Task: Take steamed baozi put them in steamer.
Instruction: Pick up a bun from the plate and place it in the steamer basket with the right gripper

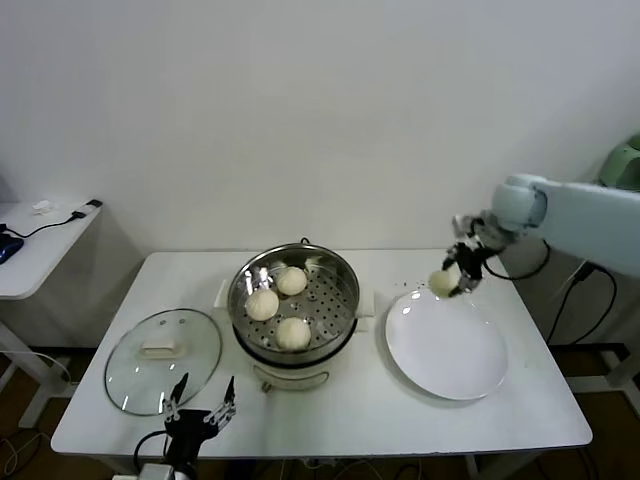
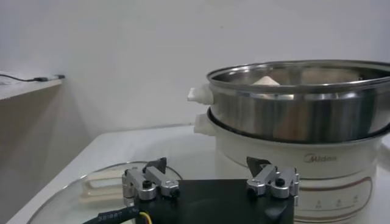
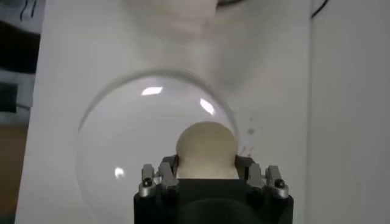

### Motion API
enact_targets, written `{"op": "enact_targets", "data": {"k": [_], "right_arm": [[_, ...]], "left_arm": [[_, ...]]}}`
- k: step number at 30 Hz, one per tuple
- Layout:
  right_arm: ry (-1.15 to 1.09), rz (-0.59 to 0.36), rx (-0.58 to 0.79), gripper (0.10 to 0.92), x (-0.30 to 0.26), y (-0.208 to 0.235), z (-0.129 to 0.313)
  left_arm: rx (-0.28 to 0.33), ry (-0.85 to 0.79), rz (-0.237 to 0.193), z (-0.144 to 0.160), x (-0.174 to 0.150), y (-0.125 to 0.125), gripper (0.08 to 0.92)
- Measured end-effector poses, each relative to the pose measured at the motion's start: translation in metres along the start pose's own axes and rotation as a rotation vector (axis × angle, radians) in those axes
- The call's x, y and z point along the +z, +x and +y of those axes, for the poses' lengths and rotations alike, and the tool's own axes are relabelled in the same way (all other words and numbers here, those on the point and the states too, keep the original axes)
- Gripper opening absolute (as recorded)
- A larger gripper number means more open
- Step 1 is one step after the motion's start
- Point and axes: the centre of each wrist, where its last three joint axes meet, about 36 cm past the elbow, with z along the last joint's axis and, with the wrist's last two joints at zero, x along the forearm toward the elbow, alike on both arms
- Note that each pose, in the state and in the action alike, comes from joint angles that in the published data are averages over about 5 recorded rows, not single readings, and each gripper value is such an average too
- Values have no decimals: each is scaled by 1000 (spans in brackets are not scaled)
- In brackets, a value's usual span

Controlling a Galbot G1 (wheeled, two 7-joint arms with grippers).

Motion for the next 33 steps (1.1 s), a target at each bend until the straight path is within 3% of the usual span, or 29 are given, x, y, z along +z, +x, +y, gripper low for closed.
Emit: {"op": "enact_targets", "data": {"k": [5,11,20,33], "right_arm": [[45,-64,16,628,-68,34,-6],[91,-96,-1,628,-138,37,-1],[101,-72,-30,628,-192,-12,12],[68,-41,-44,628,-196,-90,15]], "left_arm": [[5,1,-6,0,-2,-1,823],[8,3,-14,-1,-2,-1,823],[5,1,-16,2,-2,0,823],[2,7,-15,4,-2,0,823]]}}
